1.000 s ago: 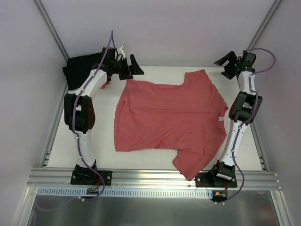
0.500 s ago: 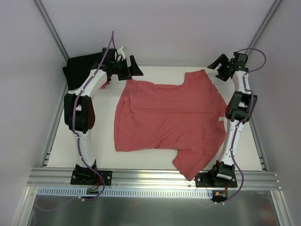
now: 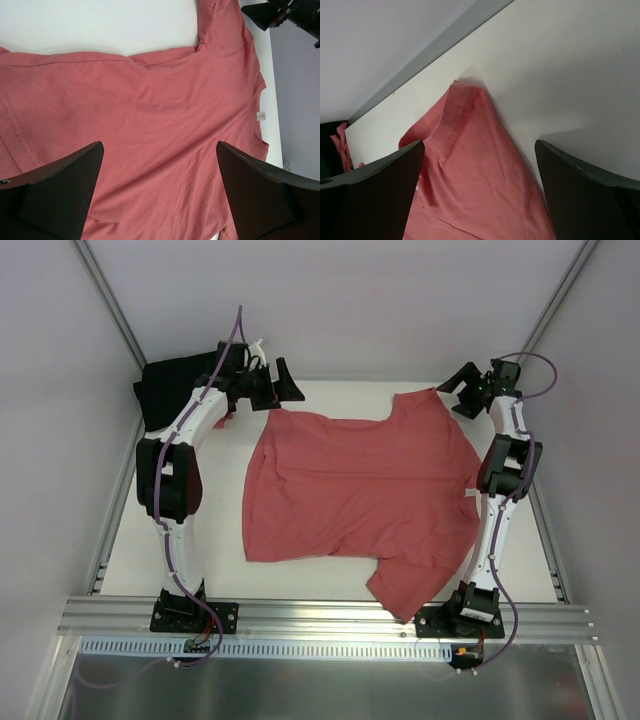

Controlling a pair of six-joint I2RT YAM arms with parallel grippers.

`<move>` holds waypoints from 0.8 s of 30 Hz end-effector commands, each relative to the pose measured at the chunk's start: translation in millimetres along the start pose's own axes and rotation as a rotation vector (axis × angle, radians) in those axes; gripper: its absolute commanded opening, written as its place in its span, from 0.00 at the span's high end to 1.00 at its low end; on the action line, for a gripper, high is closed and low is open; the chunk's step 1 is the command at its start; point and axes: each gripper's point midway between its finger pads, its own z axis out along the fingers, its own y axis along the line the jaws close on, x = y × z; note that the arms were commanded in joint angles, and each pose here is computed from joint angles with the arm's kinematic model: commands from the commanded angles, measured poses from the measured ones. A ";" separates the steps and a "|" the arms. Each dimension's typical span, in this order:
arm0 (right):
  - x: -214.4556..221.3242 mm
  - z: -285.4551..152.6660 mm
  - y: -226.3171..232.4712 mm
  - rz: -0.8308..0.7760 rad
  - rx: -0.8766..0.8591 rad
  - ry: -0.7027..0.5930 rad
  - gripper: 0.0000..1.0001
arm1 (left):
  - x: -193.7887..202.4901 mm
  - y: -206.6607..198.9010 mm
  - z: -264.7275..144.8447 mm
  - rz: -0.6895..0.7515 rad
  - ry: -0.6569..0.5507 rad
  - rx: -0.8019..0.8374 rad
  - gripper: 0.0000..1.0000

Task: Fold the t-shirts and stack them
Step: Flatten out the tshirt

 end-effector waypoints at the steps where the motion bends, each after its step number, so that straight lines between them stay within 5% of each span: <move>1: -0.9 9.2 6.4 -0.004 -0.029 -0.009 0.00 | -16.0 -9.8 -16.4 0.043 -0.045 0.023 0.01; 16: 30.4 31.5 18.1 0.022 -0.069 0.056 0.05 | -19.0 -4.0 -20.5 0.033 -0.053 0.022 0.01; 24: 31.2 34.1 16.5 0.039 -0.080 0.060 0.35 | -18.5 -4.9 -21.5 0.031 -0.053 0.029 0.01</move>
